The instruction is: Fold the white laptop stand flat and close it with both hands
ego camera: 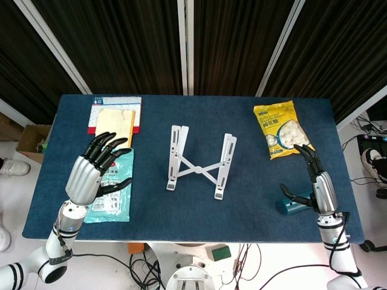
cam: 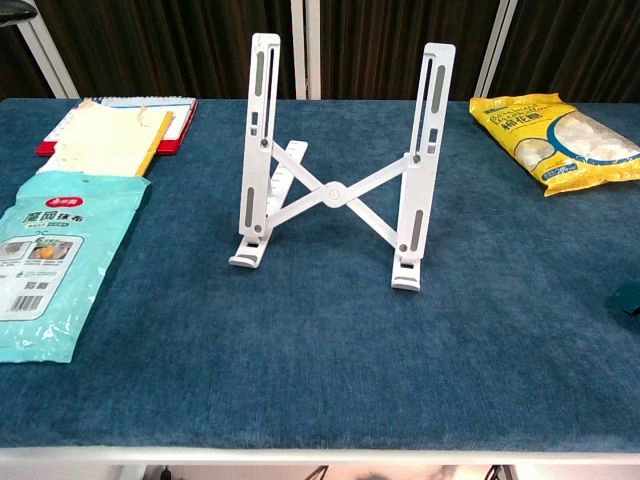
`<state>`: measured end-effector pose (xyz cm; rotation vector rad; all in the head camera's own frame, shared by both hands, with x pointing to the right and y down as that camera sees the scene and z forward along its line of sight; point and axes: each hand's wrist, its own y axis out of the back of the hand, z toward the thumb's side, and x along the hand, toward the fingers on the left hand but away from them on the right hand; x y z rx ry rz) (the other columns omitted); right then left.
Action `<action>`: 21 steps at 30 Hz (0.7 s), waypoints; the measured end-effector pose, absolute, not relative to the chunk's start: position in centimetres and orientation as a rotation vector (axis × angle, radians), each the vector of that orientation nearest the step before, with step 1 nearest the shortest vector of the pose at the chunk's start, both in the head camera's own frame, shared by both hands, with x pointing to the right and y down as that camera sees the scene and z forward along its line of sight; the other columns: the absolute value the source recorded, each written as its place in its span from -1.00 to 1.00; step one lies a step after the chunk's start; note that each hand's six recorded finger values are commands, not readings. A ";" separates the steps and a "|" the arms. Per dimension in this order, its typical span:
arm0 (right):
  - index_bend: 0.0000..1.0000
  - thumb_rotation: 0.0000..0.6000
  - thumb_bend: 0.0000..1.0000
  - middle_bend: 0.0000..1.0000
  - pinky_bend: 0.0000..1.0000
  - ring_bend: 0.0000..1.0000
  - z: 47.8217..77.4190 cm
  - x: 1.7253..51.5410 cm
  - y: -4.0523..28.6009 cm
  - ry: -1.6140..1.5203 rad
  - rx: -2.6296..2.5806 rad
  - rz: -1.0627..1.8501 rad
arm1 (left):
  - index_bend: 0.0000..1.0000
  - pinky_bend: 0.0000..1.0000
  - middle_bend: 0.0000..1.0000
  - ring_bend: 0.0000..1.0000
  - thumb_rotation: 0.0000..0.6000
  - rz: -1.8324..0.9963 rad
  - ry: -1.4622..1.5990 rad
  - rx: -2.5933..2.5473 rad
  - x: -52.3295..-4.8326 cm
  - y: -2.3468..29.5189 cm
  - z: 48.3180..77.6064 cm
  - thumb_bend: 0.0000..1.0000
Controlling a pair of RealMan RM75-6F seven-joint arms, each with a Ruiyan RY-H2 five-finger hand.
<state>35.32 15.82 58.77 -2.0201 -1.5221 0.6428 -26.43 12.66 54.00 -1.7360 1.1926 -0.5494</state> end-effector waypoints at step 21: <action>-1.00 1.00 -0.74 -0.82 -1.00 -1.00 65.2 34.9 13.1 -1.327 -2.496 1.151 | -0.46 -0.68 -0.62 -0.74 1.00 -1.029 1.233 -1.783 -33.8 15.1 57.5 -0.99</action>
